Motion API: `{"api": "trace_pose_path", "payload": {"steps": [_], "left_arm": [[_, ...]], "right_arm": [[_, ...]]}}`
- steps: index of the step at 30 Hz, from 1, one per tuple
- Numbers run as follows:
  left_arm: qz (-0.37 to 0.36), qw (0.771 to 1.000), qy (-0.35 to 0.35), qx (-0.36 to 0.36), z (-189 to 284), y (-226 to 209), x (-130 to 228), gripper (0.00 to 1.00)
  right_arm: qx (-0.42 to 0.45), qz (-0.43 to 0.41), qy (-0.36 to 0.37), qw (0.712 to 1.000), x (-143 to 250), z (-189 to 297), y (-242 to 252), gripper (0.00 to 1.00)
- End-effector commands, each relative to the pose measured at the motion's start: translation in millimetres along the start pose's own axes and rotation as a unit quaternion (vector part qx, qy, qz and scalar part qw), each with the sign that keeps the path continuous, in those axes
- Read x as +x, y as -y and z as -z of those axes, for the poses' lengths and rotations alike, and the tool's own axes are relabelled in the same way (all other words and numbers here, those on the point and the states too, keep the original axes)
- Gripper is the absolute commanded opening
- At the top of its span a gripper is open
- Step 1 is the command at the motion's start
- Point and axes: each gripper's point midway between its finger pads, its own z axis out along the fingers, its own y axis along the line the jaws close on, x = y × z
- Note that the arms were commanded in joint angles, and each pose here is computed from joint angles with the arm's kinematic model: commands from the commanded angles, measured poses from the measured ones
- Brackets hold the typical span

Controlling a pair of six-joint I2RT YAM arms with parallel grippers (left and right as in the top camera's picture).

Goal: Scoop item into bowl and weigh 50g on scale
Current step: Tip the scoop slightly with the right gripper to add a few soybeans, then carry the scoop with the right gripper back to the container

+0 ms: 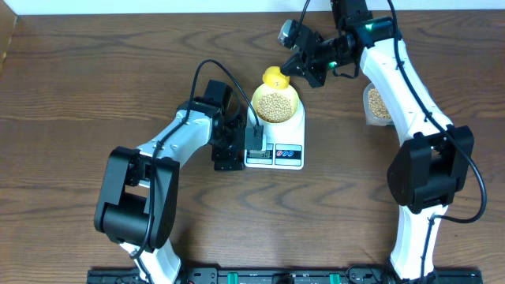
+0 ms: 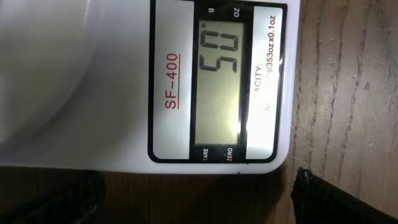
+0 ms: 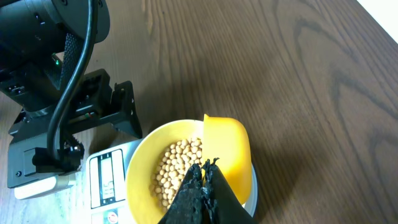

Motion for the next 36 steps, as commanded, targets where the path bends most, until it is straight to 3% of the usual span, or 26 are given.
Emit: {"api": "trace_pose_path", "payload": {"steps": [1,14,23,30,36], "left_arm": [[0.008,1.000,-0.004,0.009,-4.0,5.5,3.7,0.98],[0.008,1.000,-0.004,0.009,-4.0,5.5,3.7,0.98],[0.008,1.000,-0.004,0.009,-4.0,5.5,3.7,0.98],[0.008,1.000,-0.004,0.009,-4.0,5.5,3.7,0.98],[0.008,1.000,-0.004,0.009,-4.0,5.6,3.7,0.98]], "right_arm": [[0.000,0.006,0.008,1.000,-8.7,0.9,-1.0,0.01],[0.006,-0.085,0.015,0.996,-8.4,5.9,5.8,0.01],[-0.077,-0.142,0.111,0.981,-27.1,35.4,-1.4,0.01],[-0.054,-0.307,0.136,0.940,-2.9,79.3,38.6,0.01],[0.005,-0.463,0.138,0.875,50.0,129.6,79.1,0.01]]}}
